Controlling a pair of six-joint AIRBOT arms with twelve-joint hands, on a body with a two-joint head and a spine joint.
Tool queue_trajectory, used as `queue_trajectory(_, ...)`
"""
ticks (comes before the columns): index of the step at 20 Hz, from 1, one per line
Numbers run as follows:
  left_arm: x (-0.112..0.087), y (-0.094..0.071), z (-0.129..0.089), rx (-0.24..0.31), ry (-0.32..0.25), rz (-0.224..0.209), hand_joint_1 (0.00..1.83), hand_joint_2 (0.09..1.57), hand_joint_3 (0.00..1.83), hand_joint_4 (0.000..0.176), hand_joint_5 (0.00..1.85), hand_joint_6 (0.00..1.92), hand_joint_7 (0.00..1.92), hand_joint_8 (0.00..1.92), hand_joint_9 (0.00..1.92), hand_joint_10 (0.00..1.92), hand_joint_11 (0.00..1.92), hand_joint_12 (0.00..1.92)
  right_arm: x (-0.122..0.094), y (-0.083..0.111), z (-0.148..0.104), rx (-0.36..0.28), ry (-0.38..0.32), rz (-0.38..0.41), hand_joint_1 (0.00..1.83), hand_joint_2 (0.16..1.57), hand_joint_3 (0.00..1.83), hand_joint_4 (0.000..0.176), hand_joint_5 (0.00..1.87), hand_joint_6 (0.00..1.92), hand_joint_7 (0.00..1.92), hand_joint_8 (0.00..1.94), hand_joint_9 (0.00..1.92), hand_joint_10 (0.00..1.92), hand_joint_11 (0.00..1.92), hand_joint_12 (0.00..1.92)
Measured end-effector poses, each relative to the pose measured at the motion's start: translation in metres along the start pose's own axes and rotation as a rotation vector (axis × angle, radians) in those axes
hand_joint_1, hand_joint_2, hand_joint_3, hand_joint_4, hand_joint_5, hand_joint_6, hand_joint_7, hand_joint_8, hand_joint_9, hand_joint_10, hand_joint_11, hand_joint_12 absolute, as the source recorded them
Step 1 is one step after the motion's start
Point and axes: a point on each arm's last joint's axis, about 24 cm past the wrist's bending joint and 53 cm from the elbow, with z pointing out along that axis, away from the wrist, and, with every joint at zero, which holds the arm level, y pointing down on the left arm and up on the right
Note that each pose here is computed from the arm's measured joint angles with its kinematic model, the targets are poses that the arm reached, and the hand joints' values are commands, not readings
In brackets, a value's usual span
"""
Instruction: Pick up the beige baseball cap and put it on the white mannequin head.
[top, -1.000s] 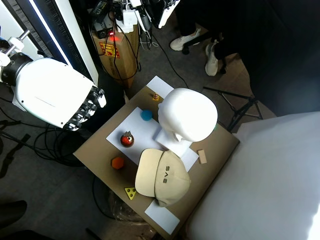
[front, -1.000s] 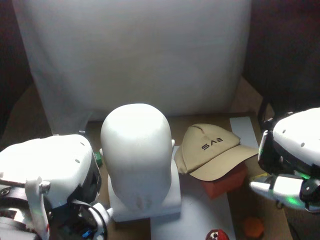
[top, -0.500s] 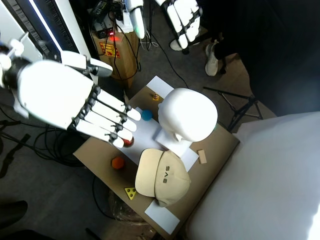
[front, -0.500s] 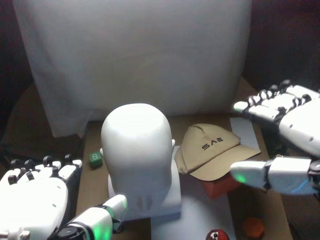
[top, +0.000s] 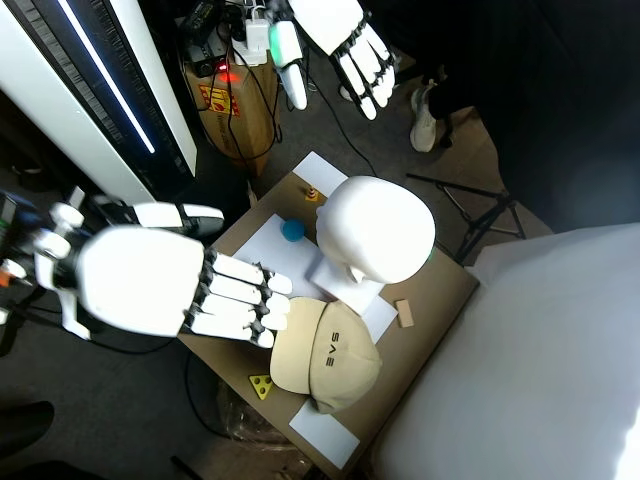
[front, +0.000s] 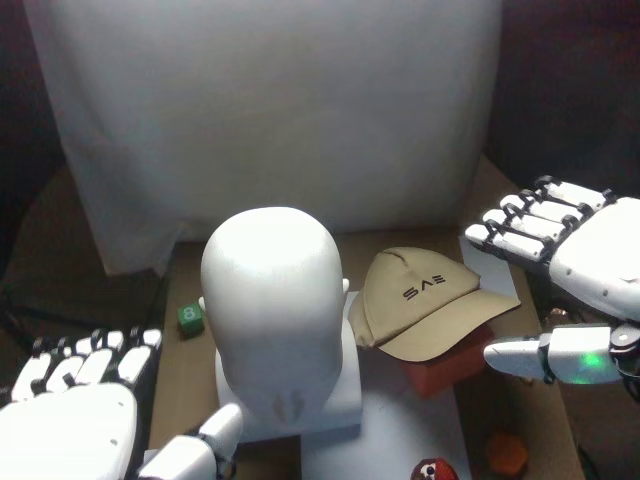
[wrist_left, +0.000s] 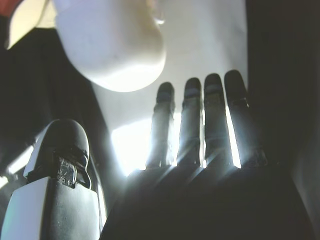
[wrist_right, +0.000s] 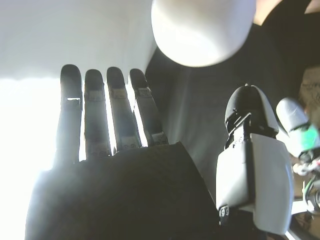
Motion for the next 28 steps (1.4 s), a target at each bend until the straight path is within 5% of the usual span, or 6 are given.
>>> queue_trajectory(3,-0.005,0.006,0.007,0.006,-0.024,-0.008,0.0,1.13,0.0,0.074,0.2,0.0,0.18,0.0,0.16,0.0,0.0,0.51,0.007,-0.017,0.014,0.021,-0.024,-0.034,1.21,1.05,0.0,0.0,0.18,0.01,0.2,0.0,0.2,0.01,0.0,0.67)
queue_trajectory(7,-0.002,0.03,0.009,-0.028,-0.017,-0.022,0.0,1.13,0.0,0.073,0.18,0.0,0.18,0.0,0.16,0.0,0.0,0.51,0.027,-0.047,0.034,0.09,0.027,-0.021,1.23,1.09,0.01,0.0,0.16,0.0,0.19,0.0,0.18,0.0,0.0,0.68)
queue_trajectory(10,0.001,0.032,0.008,0.007,-0.006,-0.058,0.0,1.13,0.0,0.073,0.16,0.0,0.16,0.0,0.14,0.0,0.0,0.49,0.037,-0.05,0.049,0.107,0.041,0.007,1.22,1.14,0.02,0.0,0.14,0.0,0.19,0.0,0.14,0.0,0.0,0.61)
queue_trajectory(18,0.001,0.043,0.012,-0.024,-0.033,-0.104,0.0,1.13,0.0,0.072,0.16,0.0,0.15,0.0,0.14,0.0,0.0,0.49,0.078,-0.067,0.077,0.155,0.115,0.012,1.23,1.15,0.01,0.0,0.13,0.0,0.18,0.0,0.14,0.0,0.0,0.59)
queue_trajectory(21,0.005,0.032,0.015,-0.001,-0.026,-0.121,0.0,1.13,0.0,0.071,0.17,0.0,0.15,0.0,0.14,0.0,0.0,0.48,0.096,-0.068,0.079,0.156,0.137,-0.017,1.23,1.15,0.01,0.0,0.13,0.0,0.17,0.0,0.13,0.0,0.0,0.58)
queue_trajectory(28,0.009,0.03,0.02,-0.006,-0.02,-0.135,0.0,1.13,0.0,0.07,0.17,0.0,0.16,0.0,0.14,0.0,0.0,0.45,0.115,-0.07,0.102,0.176,0.109,-0.024,1.19,1.17,0.01,0.0,0.14,0.0,0.2,0.01,0.14,0.0,0.0,0.63)
